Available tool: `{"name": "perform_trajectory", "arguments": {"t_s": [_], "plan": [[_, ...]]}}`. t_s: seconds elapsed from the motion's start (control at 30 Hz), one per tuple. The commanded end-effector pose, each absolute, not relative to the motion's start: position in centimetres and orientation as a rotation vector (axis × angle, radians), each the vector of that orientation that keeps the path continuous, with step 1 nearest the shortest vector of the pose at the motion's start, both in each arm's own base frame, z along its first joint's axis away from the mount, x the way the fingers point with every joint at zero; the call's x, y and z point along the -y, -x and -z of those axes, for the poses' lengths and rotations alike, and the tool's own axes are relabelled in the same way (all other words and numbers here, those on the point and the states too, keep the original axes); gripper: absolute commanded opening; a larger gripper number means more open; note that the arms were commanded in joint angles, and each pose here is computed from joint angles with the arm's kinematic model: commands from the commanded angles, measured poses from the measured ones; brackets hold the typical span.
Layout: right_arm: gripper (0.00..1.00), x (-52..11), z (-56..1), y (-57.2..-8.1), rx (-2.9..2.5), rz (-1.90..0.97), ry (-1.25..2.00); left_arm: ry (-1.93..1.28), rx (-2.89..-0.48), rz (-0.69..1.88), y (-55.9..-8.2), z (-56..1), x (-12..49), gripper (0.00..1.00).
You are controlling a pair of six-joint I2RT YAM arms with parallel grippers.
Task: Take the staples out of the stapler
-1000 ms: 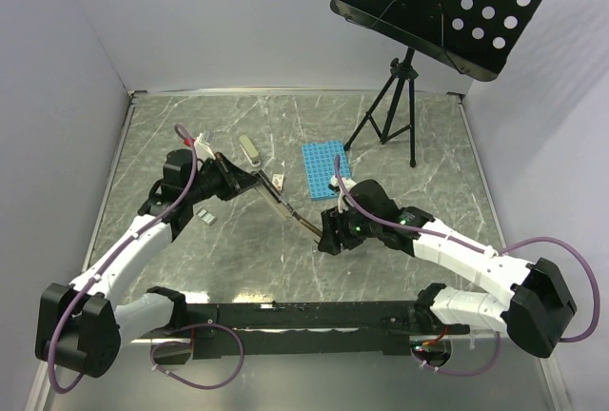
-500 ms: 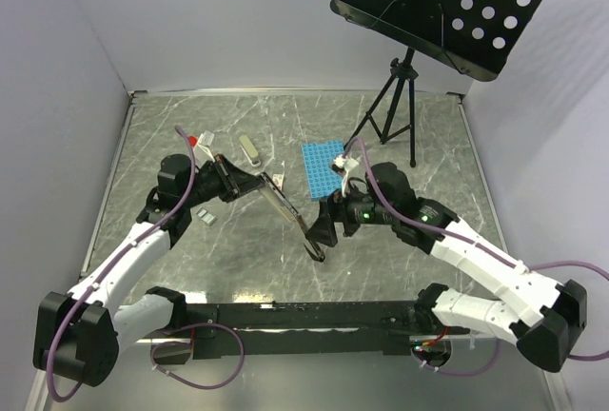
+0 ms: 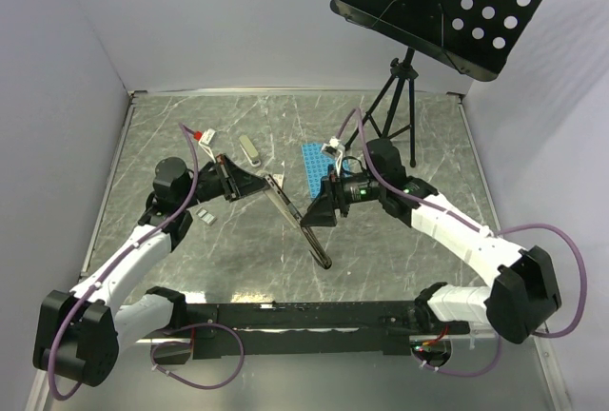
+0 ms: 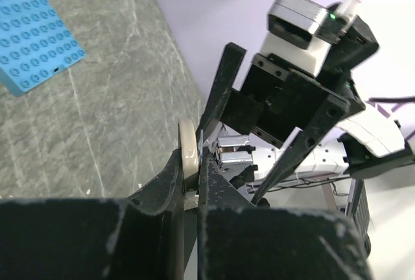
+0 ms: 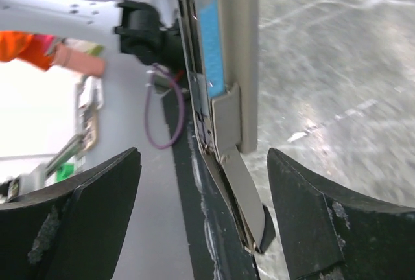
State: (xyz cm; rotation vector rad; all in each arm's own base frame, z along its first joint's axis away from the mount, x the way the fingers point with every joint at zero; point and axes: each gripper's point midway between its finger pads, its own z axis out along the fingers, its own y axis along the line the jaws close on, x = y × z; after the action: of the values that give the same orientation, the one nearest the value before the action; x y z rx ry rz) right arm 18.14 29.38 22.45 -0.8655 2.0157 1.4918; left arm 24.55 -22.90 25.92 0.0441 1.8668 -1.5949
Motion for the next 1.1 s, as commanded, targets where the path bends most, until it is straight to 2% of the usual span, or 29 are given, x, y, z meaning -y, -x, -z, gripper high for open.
{"name": "perform_trajectory", "arguments": {"t_s": [0.0, 0.17, 0.33, 0.57, 0.9, 0.93, 1.03, 1.07], "plan": [[0.81, -30.4, -24.6, -17.5, -1.850, -1.629, 0.992, -0.160, -1.720, 1.667, -23.5, -29.4, 23.2, 0.01], [0.77, -31.0, -23.8, -17.5, -1.860, -1.694, 1.000, -0.171, -1.686, 1.683, -23.4, -29.9, 23.2, 0.01], [0.65, -31.4, -23.8, -17.3, -1.838, -1.735, 0.997, -0.164, -1.681, 1.689, -23.4, -29.7, 23.2, 0.01], [0.59, -31.7, -23.0, -16.5, -1.842, -1.759, 1.000, -0.151, -1.669, 1.699, -23.2, -29.5, 23.1, 0.01], [0.58, -31.7, -22.3, -15.8, -1.851, -1.793, 0.978, -0.141, -1.645, 1.711, -23.1, -29.8, 23.0, 0.01], [0.56, -31.6, -22.4, -15.8, -1.846, -1.791, 0.976, -0.142, -1.642, 1.709, -23.0, -29.8, 23.0, 0.01], [0.40, -31.4, -22.5, -15.6, -1.834, -1.793, 0.980, -0.134, -1.643, 1.703, -23.1, -29.8, 22.9, 0.01], [0.29, -31.4, -22.4, -15.5, -1.828, -1.796, 0.983, -0.131, -1.644, 1.703, -23.1, -29.7, 22.9, 0.01]]}}
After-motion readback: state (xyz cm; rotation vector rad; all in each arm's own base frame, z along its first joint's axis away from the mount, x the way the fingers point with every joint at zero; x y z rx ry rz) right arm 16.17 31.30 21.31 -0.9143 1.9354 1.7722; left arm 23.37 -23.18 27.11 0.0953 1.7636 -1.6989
